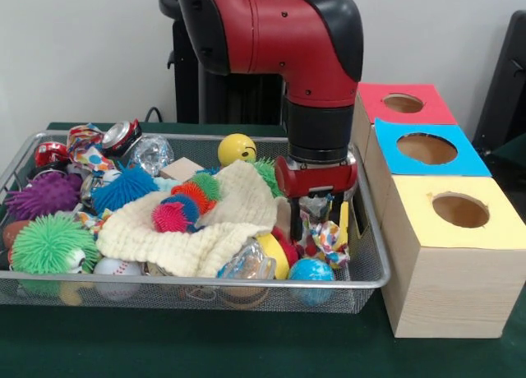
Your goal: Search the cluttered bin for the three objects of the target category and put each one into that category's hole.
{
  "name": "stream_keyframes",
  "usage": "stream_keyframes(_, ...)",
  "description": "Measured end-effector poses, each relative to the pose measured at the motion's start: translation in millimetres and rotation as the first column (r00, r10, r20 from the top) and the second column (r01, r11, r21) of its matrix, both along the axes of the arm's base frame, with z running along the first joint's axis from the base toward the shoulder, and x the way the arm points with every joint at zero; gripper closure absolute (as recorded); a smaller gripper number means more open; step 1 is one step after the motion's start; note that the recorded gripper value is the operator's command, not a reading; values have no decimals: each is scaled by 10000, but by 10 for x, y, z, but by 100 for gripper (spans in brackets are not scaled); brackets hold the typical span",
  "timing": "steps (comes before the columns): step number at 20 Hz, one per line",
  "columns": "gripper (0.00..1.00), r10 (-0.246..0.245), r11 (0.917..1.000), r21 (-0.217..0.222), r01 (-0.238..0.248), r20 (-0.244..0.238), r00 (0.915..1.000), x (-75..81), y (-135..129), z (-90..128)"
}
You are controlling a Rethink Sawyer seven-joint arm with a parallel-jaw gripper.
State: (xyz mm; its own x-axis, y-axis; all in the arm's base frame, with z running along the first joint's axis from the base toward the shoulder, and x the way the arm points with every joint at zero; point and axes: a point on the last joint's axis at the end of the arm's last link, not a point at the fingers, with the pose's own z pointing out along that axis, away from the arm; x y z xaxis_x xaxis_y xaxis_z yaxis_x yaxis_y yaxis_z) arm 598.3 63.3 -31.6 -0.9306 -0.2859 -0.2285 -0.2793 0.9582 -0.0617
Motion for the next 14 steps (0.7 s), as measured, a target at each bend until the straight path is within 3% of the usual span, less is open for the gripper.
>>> stream_keyframes(14,0,-570,9977,385,550,533,9969,141,-242,21)
